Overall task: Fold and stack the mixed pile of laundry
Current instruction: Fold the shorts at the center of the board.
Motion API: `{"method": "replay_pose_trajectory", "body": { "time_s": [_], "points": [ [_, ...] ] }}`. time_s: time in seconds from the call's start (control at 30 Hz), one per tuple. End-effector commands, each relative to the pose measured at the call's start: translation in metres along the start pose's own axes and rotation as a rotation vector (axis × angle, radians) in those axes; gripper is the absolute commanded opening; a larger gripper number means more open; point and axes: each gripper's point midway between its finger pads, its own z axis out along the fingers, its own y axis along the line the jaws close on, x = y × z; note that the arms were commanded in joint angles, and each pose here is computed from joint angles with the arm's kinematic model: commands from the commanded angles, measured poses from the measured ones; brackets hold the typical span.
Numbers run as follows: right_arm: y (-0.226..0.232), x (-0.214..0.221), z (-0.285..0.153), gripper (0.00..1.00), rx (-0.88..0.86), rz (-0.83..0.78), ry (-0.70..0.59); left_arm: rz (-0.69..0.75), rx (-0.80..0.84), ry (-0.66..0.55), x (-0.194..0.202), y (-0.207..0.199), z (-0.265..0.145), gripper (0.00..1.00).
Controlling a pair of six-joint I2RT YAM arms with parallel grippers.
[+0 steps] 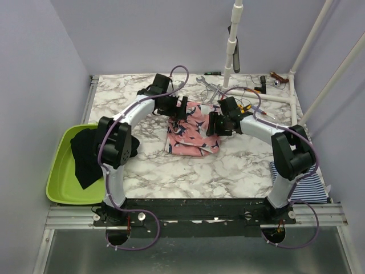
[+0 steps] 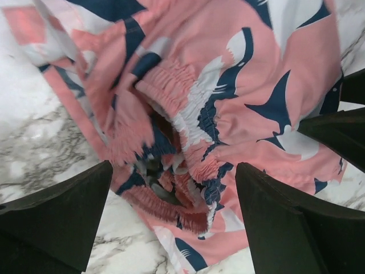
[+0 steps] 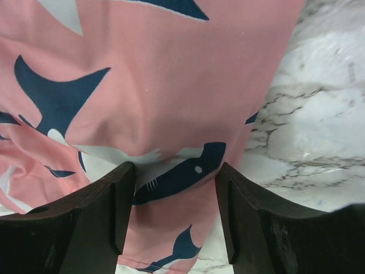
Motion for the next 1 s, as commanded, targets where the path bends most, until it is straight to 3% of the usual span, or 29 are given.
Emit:
{"method": "replay_pose_trajectory", "body": {
  "time_s": [0.0,0.17,0.37,0.47,0.6,0.73,0.87,0.97],
  "points": [
    [0.024,0.019,0.014,0.63,-0.115,0.032,0.010,0.018,0.079,0.121,0.011,-0.024,0.021,0.91],
    [0.054,0.044,0.019,0.63,-0.145,-0.015,0.055,0.034,0.139,0.156,0.014,-0.036,0.038,0.86],
    [0.094,0.075,0.002,0.63,-0.198,-0.021,0.102,0.062,0.213,0.229,0.037,-0.042,0.035,0.42],
    [0.129,0.104,-0.023,0.63,-0.292,-0.030,0.126,0.128,0.233,0.242,0.053,-0.039,0.022,0.30],
    [0.149,0.142,-0.058,0.63,-0.379,-0.023,0.195,0.249,0.254,0.244,0.061,-0.033,0.003,0.27],
    [0.133,0.141,-0.085,0.65,-0.336,-0.055,0.175,0.343,0.233,0.258,0.056,-0.025,-0.003,0.26],
    [0.106,0.092,-0.100,0.67,-0.135,-0.183,0.051,0.330,0.199,0.290,0.048,-0.017,0.003,0.25],
    [0.077,0.037,-0.095,0.68,-0.052,-0.165,-0.076,0.314,0.167,0.301,0.045,-0.010,0.010,0.25]
  ]
}}
